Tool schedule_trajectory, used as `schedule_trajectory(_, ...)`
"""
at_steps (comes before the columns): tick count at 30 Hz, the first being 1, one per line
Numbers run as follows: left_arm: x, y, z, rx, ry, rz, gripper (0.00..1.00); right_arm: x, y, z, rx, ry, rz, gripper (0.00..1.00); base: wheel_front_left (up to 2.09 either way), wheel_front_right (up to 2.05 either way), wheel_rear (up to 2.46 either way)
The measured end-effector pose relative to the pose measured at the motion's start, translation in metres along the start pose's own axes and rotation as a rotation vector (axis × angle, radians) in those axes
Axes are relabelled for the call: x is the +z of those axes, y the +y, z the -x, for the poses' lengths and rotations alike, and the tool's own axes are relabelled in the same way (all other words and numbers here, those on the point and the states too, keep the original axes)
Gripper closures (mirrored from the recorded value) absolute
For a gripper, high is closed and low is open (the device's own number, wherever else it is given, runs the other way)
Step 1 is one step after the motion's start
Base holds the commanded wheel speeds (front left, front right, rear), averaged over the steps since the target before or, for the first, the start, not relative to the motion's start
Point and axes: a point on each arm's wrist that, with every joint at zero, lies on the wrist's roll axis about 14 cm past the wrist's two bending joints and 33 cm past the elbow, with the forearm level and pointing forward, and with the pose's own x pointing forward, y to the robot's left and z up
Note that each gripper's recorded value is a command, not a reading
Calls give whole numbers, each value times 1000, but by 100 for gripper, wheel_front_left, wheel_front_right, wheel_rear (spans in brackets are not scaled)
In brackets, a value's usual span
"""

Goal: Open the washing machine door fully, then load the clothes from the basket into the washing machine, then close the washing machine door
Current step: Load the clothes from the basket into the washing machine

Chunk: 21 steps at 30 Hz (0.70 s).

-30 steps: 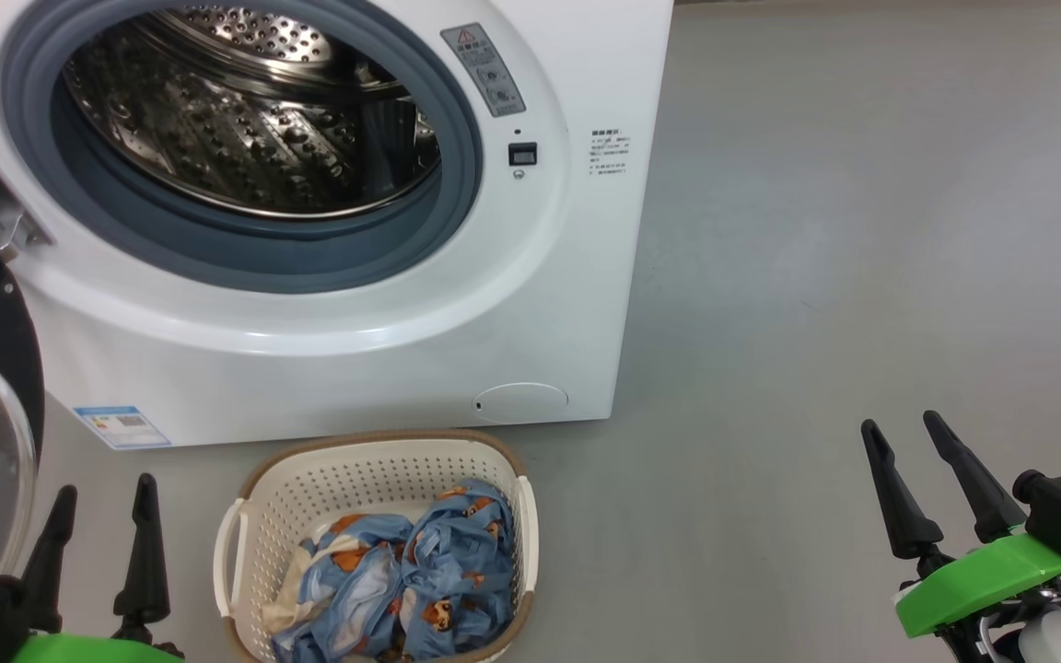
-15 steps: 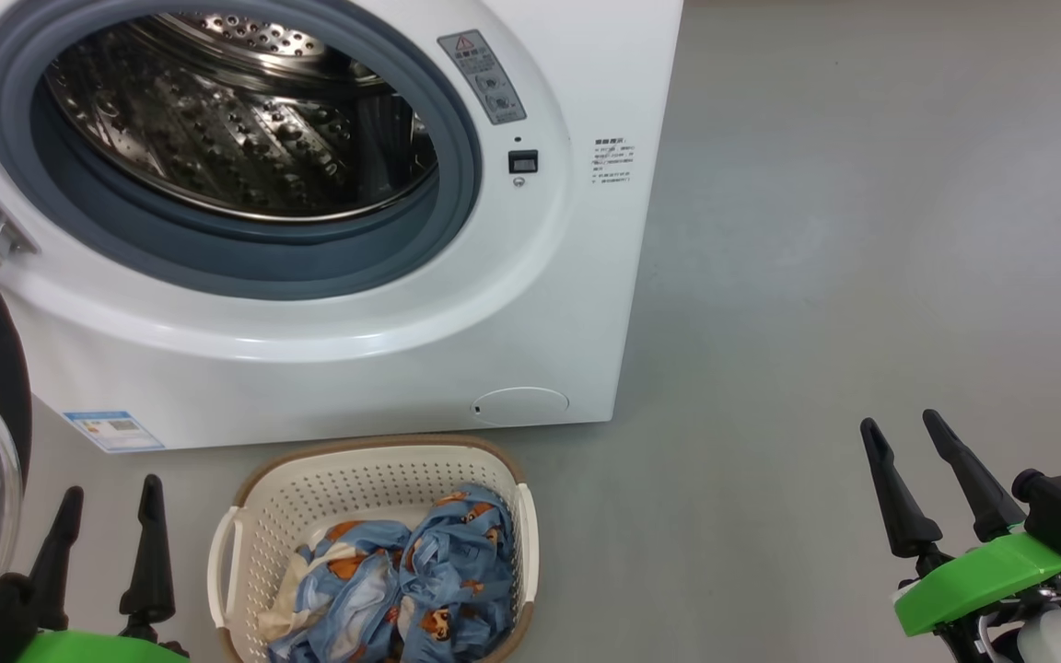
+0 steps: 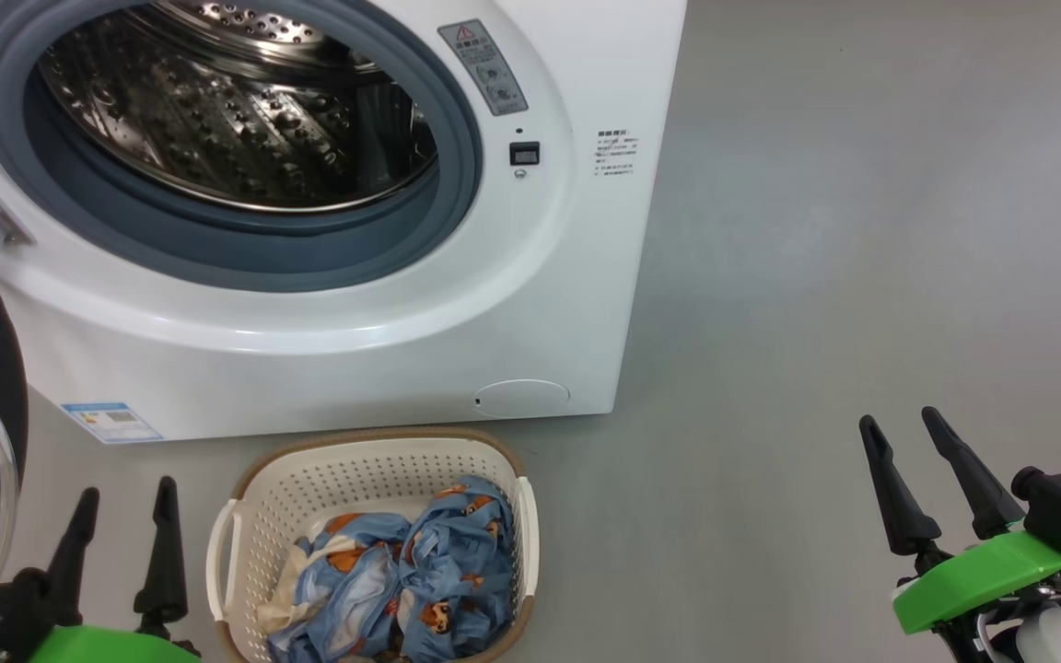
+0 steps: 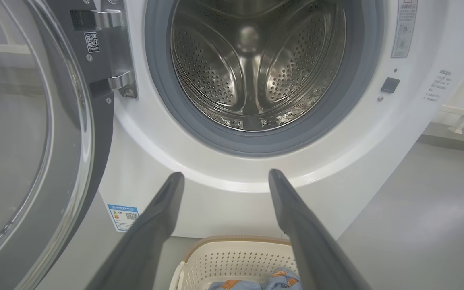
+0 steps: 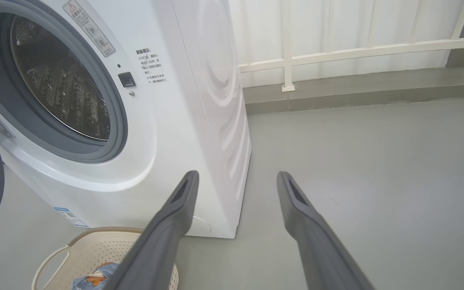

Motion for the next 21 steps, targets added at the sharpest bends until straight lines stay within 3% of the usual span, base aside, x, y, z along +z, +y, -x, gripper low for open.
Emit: schedule_trajectory(21, -70, -8, -12, -13, 216, -9, 0, -7, -2, -23, 5, 14, 8, 0, 0, 0, 0)
